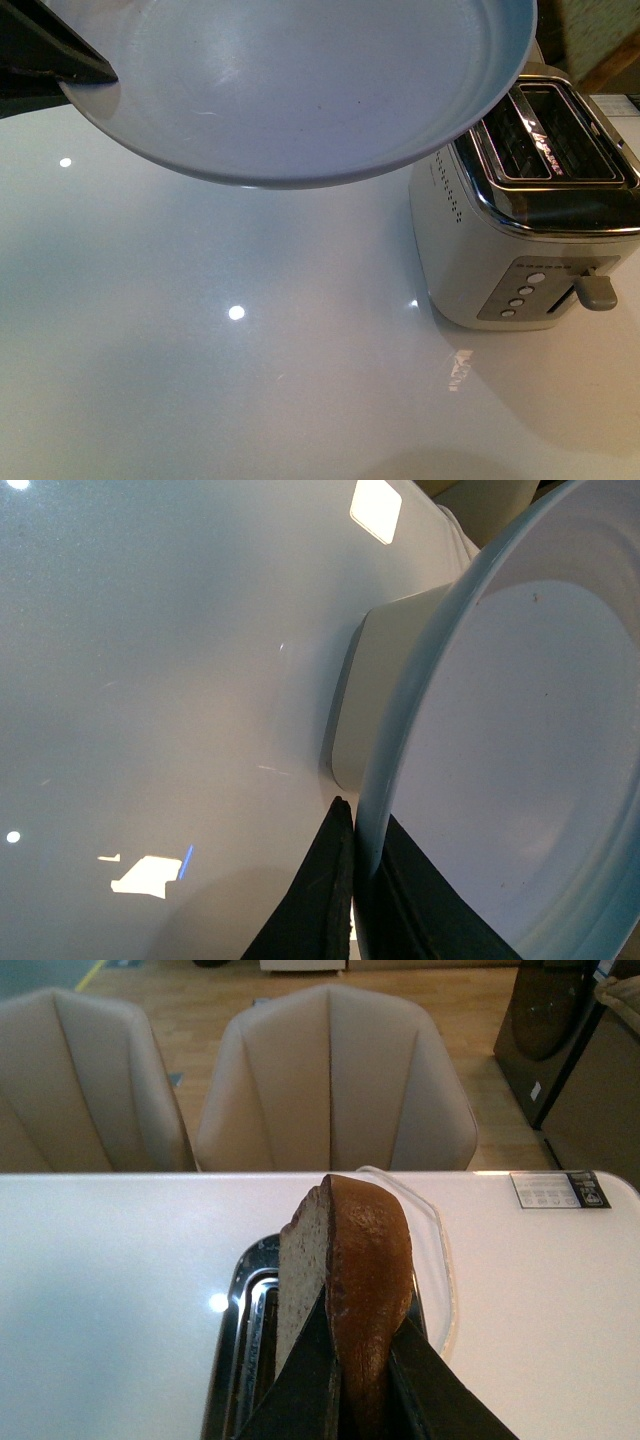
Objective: Left arm holds plate, right arm toasts bread
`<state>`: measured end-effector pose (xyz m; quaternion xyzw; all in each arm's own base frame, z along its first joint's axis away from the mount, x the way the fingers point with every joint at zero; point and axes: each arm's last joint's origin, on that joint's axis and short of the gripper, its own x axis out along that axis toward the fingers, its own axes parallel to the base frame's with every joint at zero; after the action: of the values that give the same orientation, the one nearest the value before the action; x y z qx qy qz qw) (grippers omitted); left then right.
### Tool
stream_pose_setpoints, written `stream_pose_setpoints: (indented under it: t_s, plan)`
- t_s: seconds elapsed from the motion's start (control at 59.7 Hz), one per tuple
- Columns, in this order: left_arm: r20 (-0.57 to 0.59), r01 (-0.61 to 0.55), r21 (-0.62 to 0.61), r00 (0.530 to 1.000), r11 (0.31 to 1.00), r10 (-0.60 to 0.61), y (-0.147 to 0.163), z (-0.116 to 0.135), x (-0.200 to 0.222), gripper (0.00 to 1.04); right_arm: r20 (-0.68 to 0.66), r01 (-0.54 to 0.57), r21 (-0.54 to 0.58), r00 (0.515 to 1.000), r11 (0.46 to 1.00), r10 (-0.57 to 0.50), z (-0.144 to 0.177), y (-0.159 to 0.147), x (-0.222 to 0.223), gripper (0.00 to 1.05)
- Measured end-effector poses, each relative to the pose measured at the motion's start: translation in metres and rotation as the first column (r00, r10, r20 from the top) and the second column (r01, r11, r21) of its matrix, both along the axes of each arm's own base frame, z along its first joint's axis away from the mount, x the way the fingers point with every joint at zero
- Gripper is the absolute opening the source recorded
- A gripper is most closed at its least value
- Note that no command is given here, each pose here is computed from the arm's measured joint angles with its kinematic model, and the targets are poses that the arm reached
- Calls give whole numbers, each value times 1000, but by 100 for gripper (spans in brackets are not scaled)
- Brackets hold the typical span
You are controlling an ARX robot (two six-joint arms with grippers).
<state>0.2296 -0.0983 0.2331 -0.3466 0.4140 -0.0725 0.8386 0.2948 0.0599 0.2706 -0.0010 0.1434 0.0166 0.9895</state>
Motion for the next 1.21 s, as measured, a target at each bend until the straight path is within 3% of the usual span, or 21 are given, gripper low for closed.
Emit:
stream_pose_setpoints:
  t_s: [0.318,0.887,1.205]
  plan:
    - [0,0,0,1000,1000,0,0,0,0,3,-110,-16,-105,994,994,4,-43,13,22,4]
    - [0,0,0,1000,1000,0,0,0,0,3,-136,-61,-160,990,985,39,-52,32,42,4]
    - [0,-1,0,1000,1000,1,0,0,0,3,-207,-88,-213,977,973,43,-72,44,51,4]
